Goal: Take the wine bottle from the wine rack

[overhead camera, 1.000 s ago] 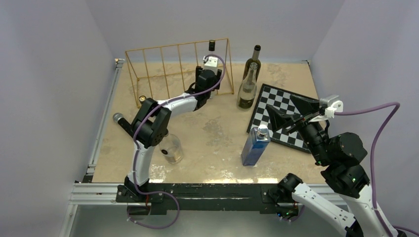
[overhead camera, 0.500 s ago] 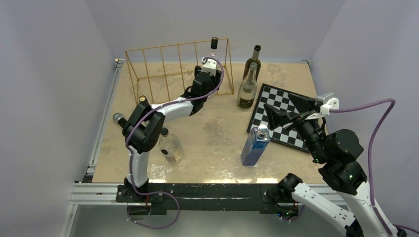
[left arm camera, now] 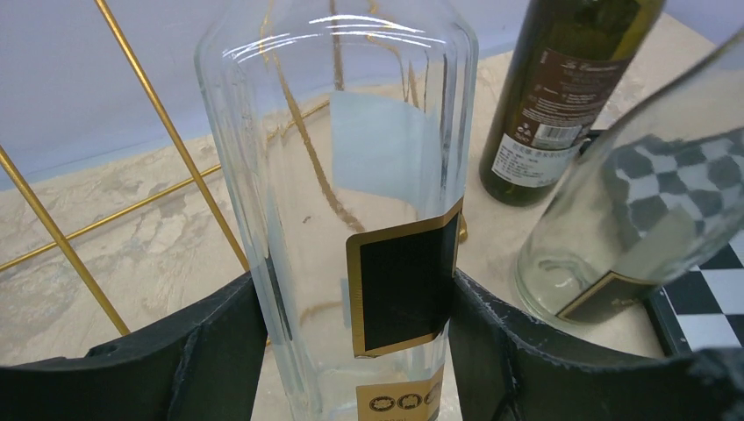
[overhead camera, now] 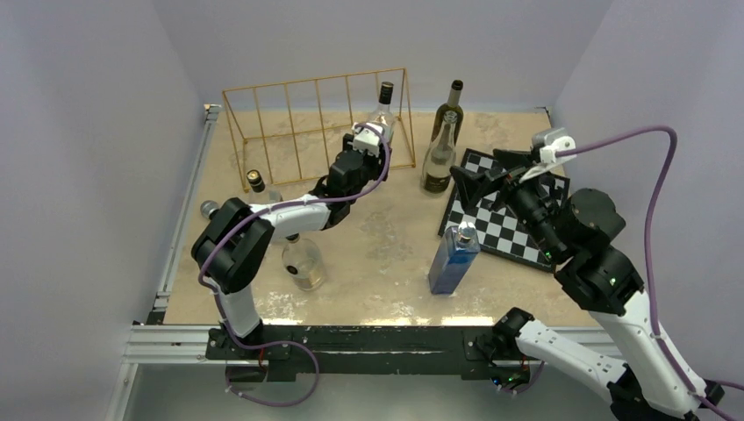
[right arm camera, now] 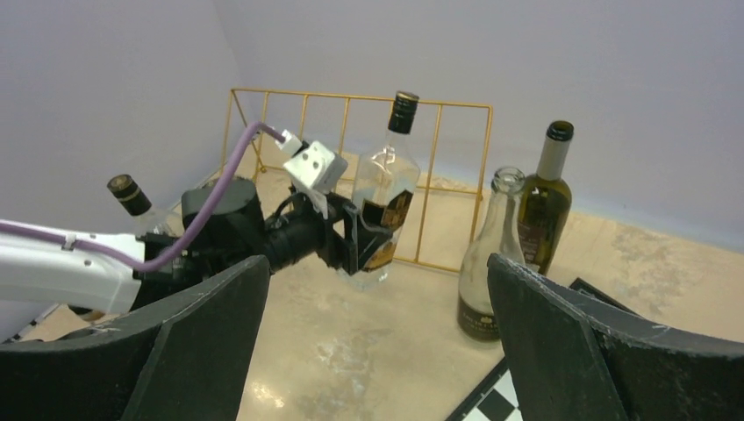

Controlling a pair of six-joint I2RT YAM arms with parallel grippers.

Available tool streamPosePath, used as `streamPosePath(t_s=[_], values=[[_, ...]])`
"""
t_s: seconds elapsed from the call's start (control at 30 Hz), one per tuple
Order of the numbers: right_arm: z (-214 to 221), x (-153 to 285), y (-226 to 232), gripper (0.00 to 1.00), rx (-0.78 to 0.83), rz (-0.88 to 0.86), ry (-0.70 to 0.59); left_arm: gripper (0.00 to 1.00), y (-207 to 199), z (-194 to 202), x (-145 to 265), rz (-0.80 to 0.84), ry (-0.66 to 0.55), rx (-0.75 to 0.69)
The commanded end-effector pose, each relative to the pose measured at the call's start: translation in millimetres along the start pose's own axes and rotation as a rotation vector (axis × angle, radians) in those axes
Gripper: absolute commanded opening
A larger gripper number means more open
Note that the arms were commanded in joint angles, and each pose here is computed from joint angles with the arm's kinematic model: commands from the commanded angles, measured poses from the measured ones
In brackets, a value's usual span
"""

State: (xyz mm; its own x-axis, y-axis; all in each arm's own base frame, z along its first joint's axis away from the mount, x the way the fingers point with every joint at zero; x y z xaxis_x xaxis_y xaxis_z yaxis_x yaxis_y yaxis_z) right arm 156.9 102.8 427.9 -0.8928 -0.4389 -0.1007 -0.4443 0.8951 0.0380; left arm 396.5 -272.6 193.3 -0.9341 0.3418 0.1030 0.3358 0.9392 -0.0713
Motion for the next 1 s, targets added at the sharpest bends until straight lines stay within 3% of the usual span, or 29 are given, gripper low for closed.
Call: streamPosePath(t_s=[0.0, 0.27, 0.5, 0.97], values=[[-19.7, -11.0, 9.0, 0.98, -0.04, -0.036, 0.035, 0.0, -14.0, -96.0, 31.7, 0.095, -0.362, 0.08], [-25.7, -71.6, 27.0, 0.94, -0.137, -0.103, 0.099, 0.0, -22.9, -86.5, 69.2, 0.161, -0.382, 0.09], [2.9, -136.0, 40.7, 0.87, -0.156, -0.183, 0.212, 0.0, -35.4, -81.1, 99.7, 0.21, -0.404, 0.104], [30.1, -199.8, 21.0, 0.88, -0.18, -0.11, 0.268, 0.0, -41.7, -84.3, 84.2, 0.217, -0.438, 0.007]])
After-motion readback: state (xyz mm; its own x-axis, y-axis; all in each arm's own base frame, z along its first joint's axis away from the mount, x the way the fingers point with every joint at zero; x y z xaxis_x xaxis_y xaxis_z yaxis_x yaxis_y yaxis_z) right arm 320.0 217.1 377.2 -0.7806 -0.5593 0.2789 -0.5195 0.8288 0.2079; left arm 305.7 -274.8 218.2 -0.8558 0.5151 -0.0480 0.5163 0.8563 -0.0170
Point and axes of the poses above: each gripper's point midway between its finger pads, its own x axis back along the fingers, its own y axis along the line the jaws close on, z = x × y, the point moved 7 cm from there along x, back along the fingers, and after that the axes turned 4 degrees about x, right-handed, at the moved point
